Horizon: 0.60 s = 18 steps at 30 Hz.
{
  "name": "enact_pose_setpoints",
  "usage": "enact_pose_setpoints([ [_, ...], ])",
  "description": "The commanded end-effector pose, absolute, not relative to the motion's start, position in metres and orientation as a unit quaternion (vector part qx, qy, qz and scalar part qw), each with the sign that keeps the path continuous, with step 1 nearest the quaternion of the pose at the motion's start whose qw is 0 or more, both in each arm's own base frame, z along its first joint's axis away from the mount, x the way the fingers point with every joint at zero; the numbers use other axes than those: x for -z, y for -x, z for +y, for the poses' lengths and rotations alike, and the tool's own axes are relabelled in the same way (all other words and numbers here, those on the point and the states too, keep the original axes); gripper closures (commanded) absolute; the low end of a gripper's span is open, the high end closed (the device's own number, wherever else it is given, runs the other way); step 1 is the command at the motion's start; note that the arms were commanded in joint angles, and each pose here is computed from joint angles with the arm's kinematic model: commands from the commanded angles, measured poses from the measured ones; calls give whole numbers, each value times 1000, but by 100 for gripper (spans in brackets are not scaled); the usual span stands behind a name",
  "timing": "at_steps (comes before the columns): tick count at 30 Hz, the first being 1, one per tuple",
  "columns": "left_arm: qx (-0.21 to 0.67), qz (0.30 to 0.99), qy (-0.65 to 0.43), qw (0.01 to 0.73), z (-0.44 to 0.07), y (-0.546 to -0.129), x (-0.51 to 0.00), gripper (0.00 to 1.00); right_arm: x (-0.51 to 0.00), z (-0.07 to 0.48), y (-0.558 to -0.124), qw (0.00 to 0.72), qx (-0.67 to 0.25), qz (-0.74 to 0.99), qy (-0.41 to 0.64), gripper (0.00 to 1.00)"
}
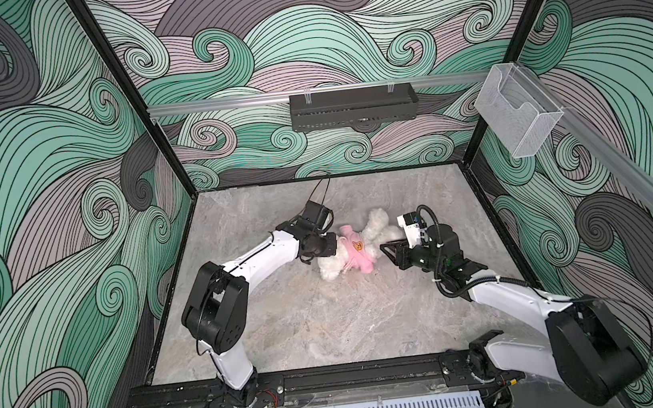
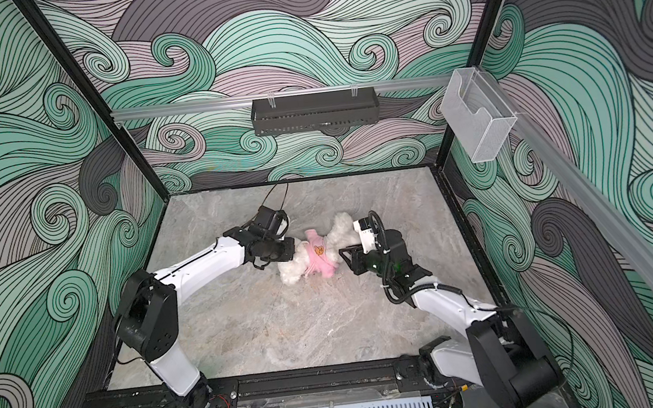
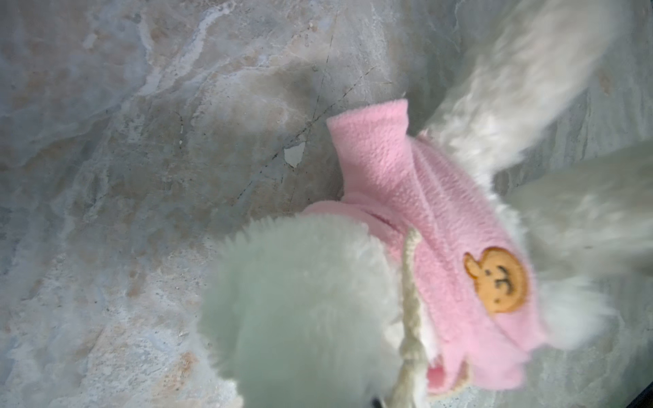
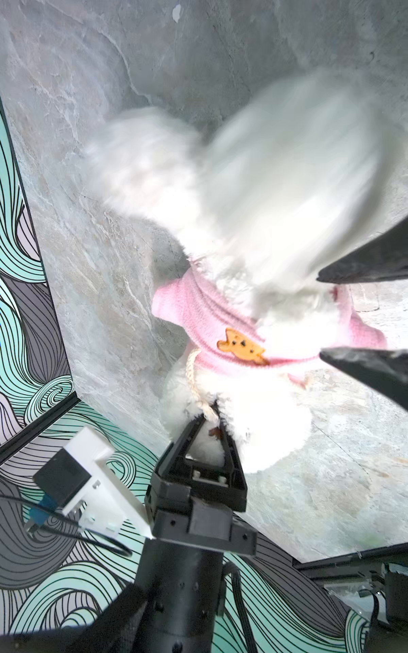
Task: Dress the teddy bear
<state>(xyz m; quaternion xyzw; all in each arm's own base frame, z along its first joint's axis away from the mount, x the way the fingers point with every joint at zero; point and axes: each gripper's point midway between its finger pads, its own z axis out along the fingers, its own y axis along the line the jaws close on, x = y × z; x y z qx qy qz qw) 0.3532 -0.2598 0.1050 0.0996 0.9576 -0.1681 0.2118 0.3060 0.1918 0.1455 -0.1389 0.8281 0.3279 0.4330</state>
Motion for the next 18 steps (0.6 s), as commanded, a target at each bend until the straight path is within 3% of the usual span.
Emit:
enact_pose_setpoints([
  [1,180,959,-86,200,-264,-349,-115,100,-172,199,-293,442,-329,808,206,59],
  [4,183,959,-88,199,-265,-348,-114,100,-177,214,-298,400,-370,816,193,59],
  [9,175,959,-97,198,-261,-346,-110,100,-164,223,-320,346,-366,849,157,69],
  [18,166,961,-108,195,-258,-343,-107,100,-128,248,-337,249,-387,876,145,67],
])
